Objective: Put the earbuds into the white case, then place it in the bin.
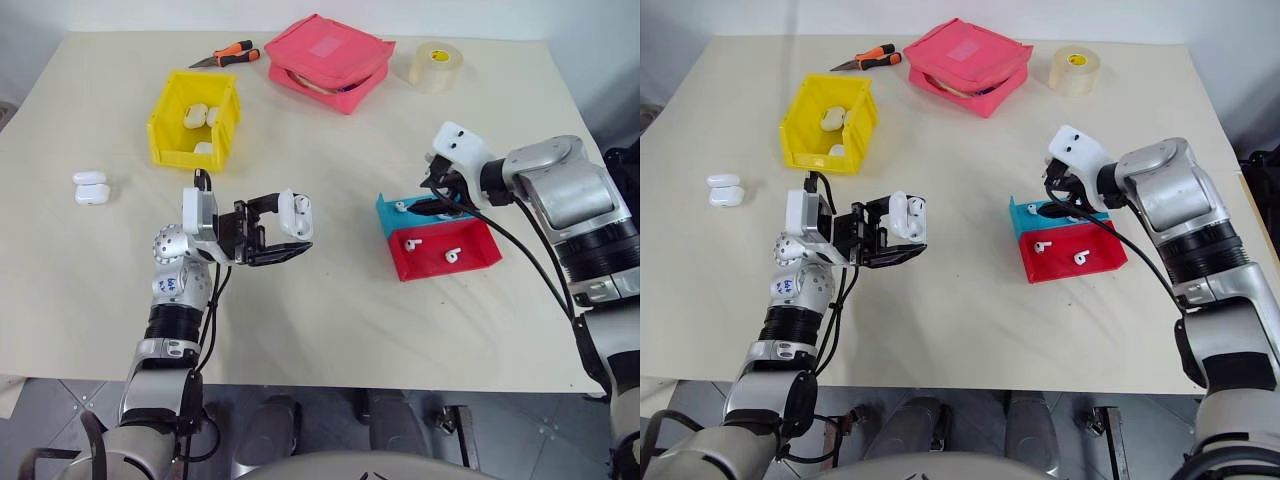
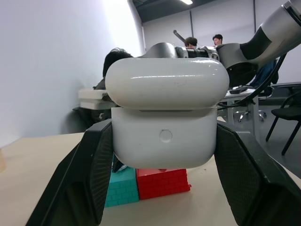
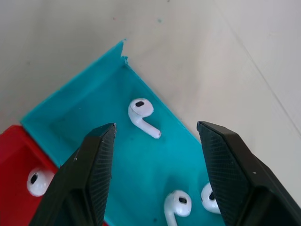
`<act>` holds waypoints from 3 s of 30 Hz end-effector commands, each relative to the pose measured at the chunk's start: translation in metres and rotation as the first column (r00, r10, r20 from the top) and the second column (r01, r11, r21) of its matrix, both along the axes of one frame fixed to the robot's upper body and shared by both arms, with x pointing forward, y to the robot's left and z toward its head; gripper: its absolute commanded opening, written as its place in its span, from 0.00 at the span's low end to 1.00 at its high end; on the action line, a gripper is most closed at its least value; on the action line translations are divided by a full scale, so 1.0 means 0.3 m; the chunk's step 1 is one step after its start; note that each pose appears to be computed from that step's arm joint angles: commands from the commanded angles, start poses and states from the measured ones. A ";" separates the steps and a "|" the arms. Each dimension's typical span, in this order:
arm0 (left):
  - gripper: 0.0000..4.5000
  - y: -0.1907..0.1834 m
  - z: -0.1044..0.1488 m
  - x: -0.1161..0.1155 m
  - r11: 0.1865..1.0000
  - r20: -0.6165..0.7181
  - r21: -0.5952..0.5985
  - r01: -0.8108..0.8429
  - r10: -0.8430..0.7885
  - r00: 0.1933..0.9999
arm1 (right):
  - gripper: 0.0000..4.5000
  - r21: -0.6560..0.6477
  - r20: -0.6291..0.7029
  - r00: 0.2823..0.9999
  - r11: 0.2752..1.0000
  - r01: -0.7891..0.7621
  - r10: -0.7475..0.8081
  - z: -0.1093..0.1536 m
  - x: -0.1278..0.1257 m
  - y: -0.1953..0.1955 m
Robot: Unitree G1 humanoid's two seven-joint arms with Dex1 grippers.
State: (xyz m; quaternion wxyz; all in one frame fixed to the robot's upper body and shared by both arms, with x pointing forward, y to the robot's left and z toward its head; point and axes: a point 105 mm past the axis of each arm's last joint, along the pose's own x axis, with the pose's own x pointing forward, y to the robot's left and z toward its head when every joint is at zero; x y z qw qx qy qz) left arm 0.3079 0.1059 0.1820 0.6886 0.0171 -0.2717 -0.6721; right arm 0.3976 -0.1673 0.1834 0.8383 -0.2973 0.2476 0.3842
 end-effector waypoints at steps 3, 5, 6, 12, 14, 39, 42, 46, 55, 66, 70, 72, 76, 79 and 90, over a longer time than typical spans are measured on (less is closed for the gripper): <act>0.62 0.010 0.016 -0.020 1.000 0.029 -0.001 -0.019 0.019 0.999 | 0.63 0.014 0.024 0.999 0.999 -0.031 0.030 0.027 0.029 0.032; 0.62 0.013 0.014 -0.022 1.000 0.027 0.001 -0.024 0.024 0.999 | 0.63 0.020 0.017 0.999 0.999 -0.034 0.033 0.020 0.036 0.040; 0.62 0.014 0.014 -0.023 1.000 0.027 0.001 -0.026 0.025 0.999 | 0.63 0.020 0.015 0.999 0.999 -0.035 0.034 0.017 0.039 0.042; 0.62 0.018 0.015 -0.030 0.999 0.024 0.000 -0.038 0.038 0.999 | 0.63 0.027 -0.006 0.999 0.999 -0.039 0.039 -0.011 0.056 0.054; 0.62 0.020 0.016 -0.032 0.999 0.025 0.000 -0.043 0.043 0.999 | 0.63 0.023 -0.010 0.999 0.999 -0.038 0.038 -0.019 0.061 0.054; 0.62 0.035 0.017 -0.037 0.997 0.026 0.004 -0.072 0.072 0.997 | 0.10 0.015 -0.014 0.998 0.998 -0.068 0.069 -0.035 0.073 0.073; 0.62 0.029 0.017 -0.037 0.998 0.027 0.008 -0.056 0.055 0.998 | 0.10 0.036 0.025 0.997 0.997 -0.072 0.071 -0.006 0.066 0.071; 0.62 0.010 0.015 -0.036 1.000 0.027 0.022 -0.001 0.000 1.000 | 0.10 0.179 0.093 0.991 0.978 -0.107 0.092 0.079 0.014 0.090; 0.62 -0.056 0.012 -0.015 0.992 0.009 0.029 0.121 -0.121 0.993 | 0.10 0.559 0.224 0.957 0.781 -0.279 0.182 0.230 -0.274 0.182; 0.62 -0.119 0.025 0.016 0.976 -0.003 0.034 0.213 -0.213 0.977 | 0.10 0.816 0.275 0.953 0.492 -0.302 0.129 0.293 -0.485 0.326; 0.62 -0.132 0.033 0.014 0.972 0.003 0.034 0.233 -0.233 0.972 | 0.10 0.840 0.239 0.964 0.474 -0.264 0.113 0.272 -0.494 0.351; 0.62 -0.137 0.039 0.012 0.970 0.009 0.033 0.240 -0.240 0.971 | 0.10 0.851 0.219 0.969 0.464 -0.245 0.110 0.260 -0.500 0.362; 0.62 -0.138 0.047 0.011 0.969 0.019 0.034 0.244 -0.245 0.969 | 0.10 0.865 0.177 0.978 0.457 -0.208 0.110 0.235 -0.508 0.378; 0.62 -0.137 0.050 0.010 0.969 0.026 0.034 0.244 -0.245 0.969 | 0.10 0.873 0.151 0.982 0.451 -0.186 0.112 0.225 -0.511 0.384; 0.62 -0.132 0.057 0.012 0.973 0.047 0.026 0.230 -0.231 0.972 | 0.10 0.883 0.068 0.989 0.454 -0.120 0.130 0.187 -0.524 0.410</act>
